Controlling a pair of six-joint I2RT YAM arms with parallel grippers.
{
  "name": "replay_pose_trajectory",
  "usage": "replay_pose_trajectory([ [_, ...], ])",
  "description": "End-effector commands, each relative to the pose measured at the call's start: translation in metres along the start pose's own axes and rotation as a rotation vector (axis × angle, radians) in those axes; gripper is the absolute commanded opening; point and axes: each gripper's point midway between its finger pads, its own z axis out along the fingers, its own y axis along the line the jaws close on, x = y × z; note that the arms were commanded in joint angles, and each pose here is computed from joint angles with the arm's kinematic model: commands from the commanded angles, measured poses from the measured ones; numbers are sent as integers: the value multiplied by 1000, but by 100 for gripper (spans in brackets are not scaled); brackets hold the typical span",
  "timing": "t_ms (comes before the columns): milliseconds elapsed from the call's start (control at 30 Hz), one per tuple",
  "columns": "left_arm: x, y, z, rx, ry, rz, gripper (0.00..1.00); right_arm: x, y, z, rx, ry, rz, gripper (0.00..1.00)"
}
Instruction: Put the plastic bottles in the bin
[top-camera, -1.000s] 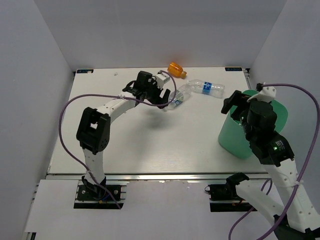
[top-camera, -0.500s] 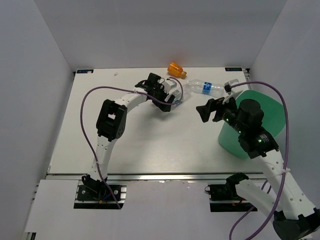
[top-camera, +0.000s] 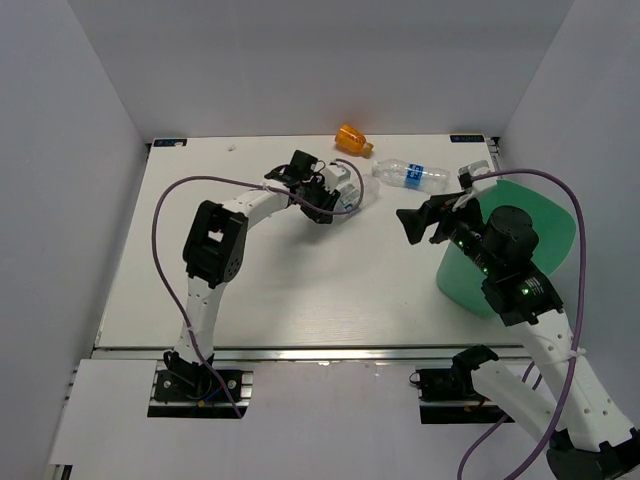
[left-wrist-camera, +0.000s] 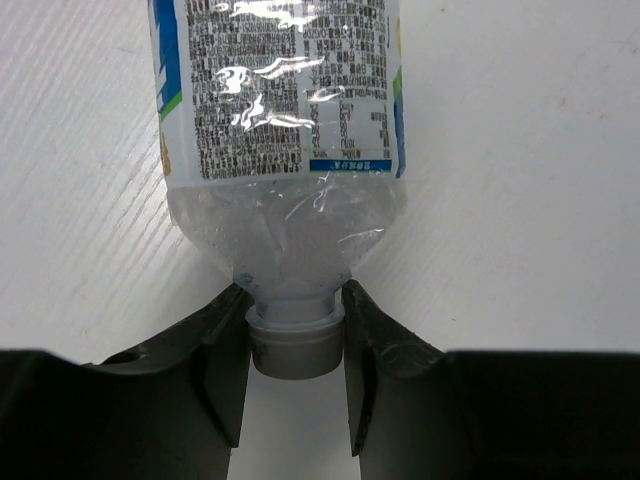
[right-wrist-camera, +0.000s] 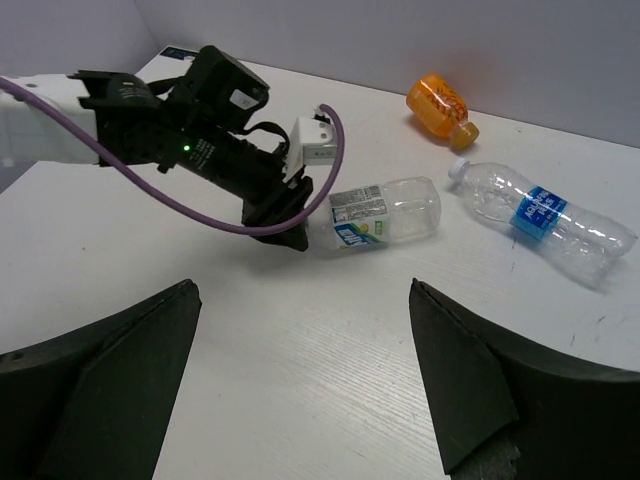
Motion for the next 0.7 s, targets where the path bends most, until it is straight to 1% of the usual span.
replay_pose_trajectory([
  [0,-69,-6,-55,-66,-207,49,0,-9,-2,0,9,-48,-11,89],
  [33,-63,-11,-55,-58,-206,16,0,-7,-1,1,5,-41,2,89],
  [100,-86,-20,-78,-43,-296,31,0,-4,-1,4,3,-26,10,89],
  [133,-78,-26,-78,-32,-303,-8,0,-3,0,6,1,-19,19,89],
  [167,-82,-30,-85,-32,-333,-19,0,-4,1,6,-2,-19,23,89],
  [200,-107,-32,-110,-57,-436,-2,0,-2,2,8,-9,-10,26,89],
  [233,-111,-36,-118,-59,-473,-19,0,-2,5,9,-27,-8,27,89],
  [267,-97,-42,-116,-45,-471,-79,0,-2,7,10,-36,-9,34,89],
  [300,-100,-49,-124,-23,-505,-106,0,-1,9,11,-53,-8,39,89],
  [333,-121,-59,-148,-3,-609,-123,0,-3,17,11,-101,-17,35,89],
  [367,-105,-66,-143,22,-602,-167,0,-2,21,12,-125,-19,41,89],
  [400,-105,-71,-148,43,-634,-190,0,3,25,13,-147,-13,50,89],
  [433,-119,-82,-167,81,-718,-172,0,-2,33,14,-192,-41,51,89],
  [467,-118,-92,-171,133,-732,-218,0,-4,36,14,-210,-54,60,89],
  [500,-106,-101,-168,180,-725,-236,0,-7,40,14,-231,-71,95,89],
  [533,-116,-121,-183,271,-785,-223,0,-14,47,16,-272,-115,103,89],
  [600,-110,-134,-185,321,-802,-227,0,-18,51,19,-294,-141,148,89],
  [633,-109,-141,-186,333,-801,-222,0,-17,52,22,-297,-139,197,89],
  [667,-113,-143,-191,317,-817,-214,0,-24,54,24,-307,-167,211,89],
])
